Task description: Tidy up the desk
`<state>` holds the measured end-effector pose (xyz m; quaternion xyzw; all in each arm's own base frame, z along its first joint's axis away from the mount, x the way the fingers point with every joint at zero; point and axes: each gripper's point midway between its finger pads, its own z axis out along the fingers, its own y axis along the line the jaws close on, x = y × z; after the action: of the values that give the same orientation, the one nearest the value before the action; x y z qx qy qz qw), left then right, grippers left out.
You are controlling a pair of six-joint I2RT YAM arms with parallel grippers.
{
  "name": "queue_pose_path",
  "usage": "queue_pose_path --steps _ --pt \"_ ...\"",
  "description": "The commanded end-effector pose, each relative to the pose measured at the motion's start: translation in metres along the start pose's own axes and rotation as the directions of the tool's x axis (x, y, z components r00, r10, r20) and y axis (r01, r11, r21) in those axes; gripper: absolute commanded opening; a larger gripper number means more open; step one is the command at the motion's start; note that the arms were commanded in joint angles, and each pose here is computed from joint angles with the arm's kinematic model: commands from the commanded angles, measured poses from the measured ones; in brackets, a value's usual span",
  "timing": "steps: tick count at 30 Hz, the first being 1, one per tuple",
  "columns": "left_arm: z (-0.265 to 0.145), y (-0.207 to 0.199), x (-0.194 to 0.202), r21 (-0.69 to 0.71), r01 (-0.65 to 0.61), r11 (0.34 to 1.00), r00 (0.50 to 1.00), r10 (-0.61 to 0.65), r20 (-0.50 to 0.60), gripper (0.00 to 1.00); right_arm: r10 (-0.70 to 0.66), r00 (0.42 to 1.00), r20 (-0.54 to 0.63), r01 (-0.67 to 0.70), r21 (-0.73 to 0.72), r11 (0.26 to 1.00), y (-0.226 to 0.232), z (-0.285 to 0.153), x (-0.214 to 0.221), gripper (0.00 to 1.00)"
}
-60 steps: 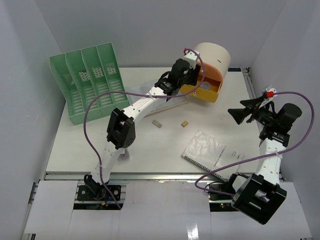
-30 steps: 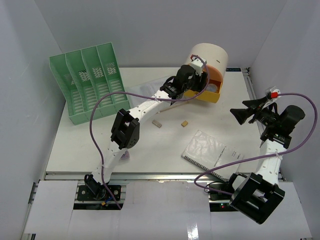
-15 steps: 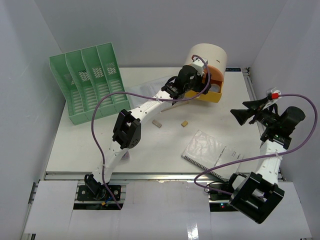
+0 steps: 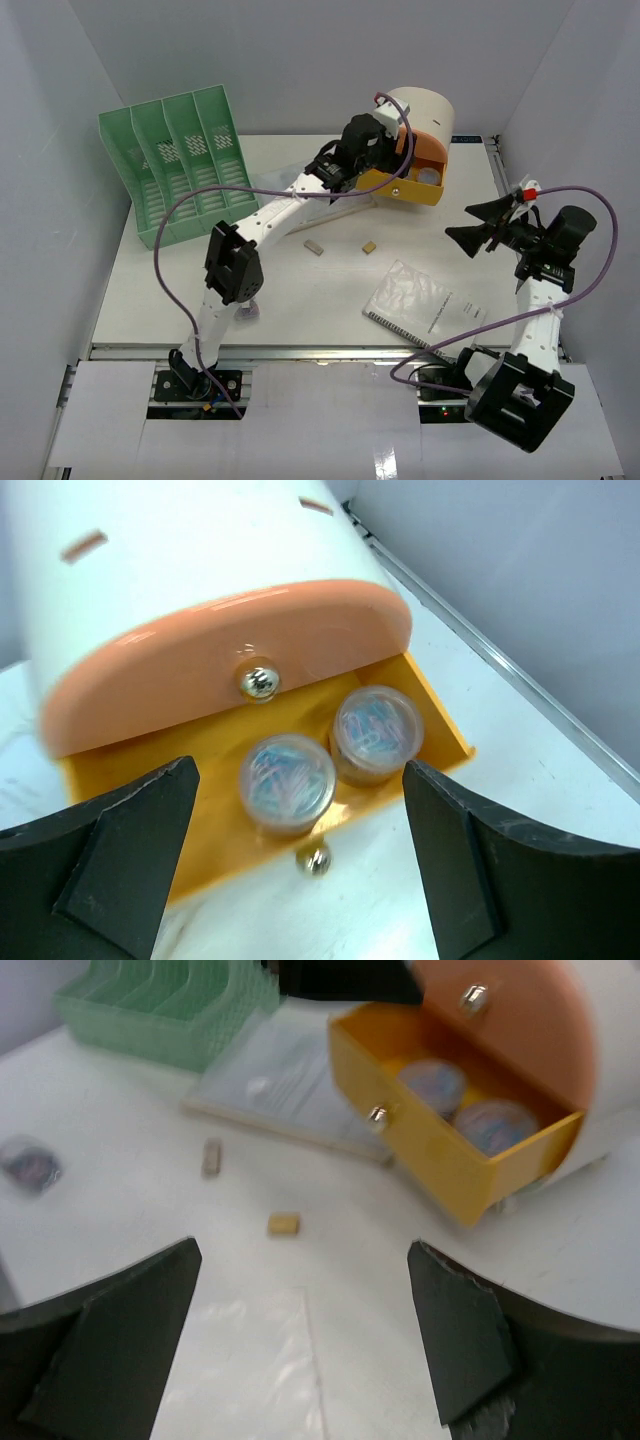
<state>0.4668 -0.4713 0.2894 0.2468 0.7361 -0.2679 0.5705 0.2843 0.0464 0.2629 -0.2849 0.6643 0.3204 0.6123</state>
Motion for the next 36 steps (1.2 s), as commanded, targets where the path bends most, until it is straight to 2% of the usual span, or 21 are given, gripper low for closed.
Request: queue_pose_path --steps 1,4,7,10,12,15,19,21,23,26,28,31,36 --pt "-0.128 0.006 -0.107 -0.044 -0.089 0.995 0.98 0.095 0.174 0.95 -0.215 0.968 -0.131 0.184 -0.216 0.959 0.057 0.044 0.001 0.9" --pt "-0.199 0.032 -0.071 -0.148 -0.083 0.986 0.987 0.102 0.128 0.97 -0.239 0.943 -0.232 0.153 -0.336 0.929 0.101 0.08 0.025 0.9" --pt "-0.27 0.054 -0.029 -0.238 -0.058 0.97 0.99 0.086 0.11 0.97 -0.351 0.88 -0.321 0.216 -0.388 0.896 0.147 0.121 0.051 0.9" --pt "-0.348 0.076 0.005 -0.334 0.025 0.942 0.987 0.029 0.157 0.98 -0.404 0.819 -0.408 0.195 -0.464 0.864 0.198 0.158 0.082 0.9" --pt "-0.386 0.085 0.02 -0.37 0.091 0.925 0.978 -0.014 0.206 0.98 -0.38 0.802 -0.461 0.135 -0.48 0.867 0.228 0.178 0.096 0.9" --pt "-0.43 0.092 0.038 -0.378 0.187 0.907 0.956 -0.08 0.282 0.98 -0.36 0.79 -0.497 0.067 -0.514 0.855 0.271 0.211 0.112 0.9" --pt "-0.457 0.096 0.06 -0.383 0.236 0.893 0.948 -0.125 0.294 0.98 -0.381 0.769 -0.513 -0.003 -0.6 0.8 0.332 0.233 0.13 0.9" --pt "-0.465 0.098 0.075 -0.397 0.25 0.883 0.951 -0.147 0.273 0.98 -0.489 0.747 -0.45 0.06 -0.688 0.724 0.364 0.235 0.145 0.9" --pt "-0.471 0.1 0.084 -0.403 0.279 0.872 0.945 -0.174 0.278 0.98 -0.67 0.694 -0.262 0.221 -0.809 0.545 0.379 0.238 0.16 0.9" --pt "-0.482 0.104 0.093 -0.412 0.314 0.855 0.932 -0.195 0.305 0.98 -0.768 0.64 -0.036 0.327 -0.891 0.314 0.394 0.23 0.17 0.9" --pt "-0.49 0.106 0.091 -0.406 0.349 0.845 0.914 -0.211 0.345 0.98 -0.799 0.596 0.073 0.387 -0.899 0.206 0.394 0.235 0.176 0.9" --pt "-0.496 0.109 0.089 -0.408 0.367 0.836 0.903 -0.214 0.373 0.98 -0.819 0.562 0.116 0.418 -0.894 0.16 0.393 0.247 0.182 0.9" --pt "-0.495 0.108 0.09 -0.406 0.365 0.838 0.904 -0.216 0.368 0.98 -0.835 0.544 0.079 0.448 -0.869 0.209 0.396 0.28 0.193 0.9"
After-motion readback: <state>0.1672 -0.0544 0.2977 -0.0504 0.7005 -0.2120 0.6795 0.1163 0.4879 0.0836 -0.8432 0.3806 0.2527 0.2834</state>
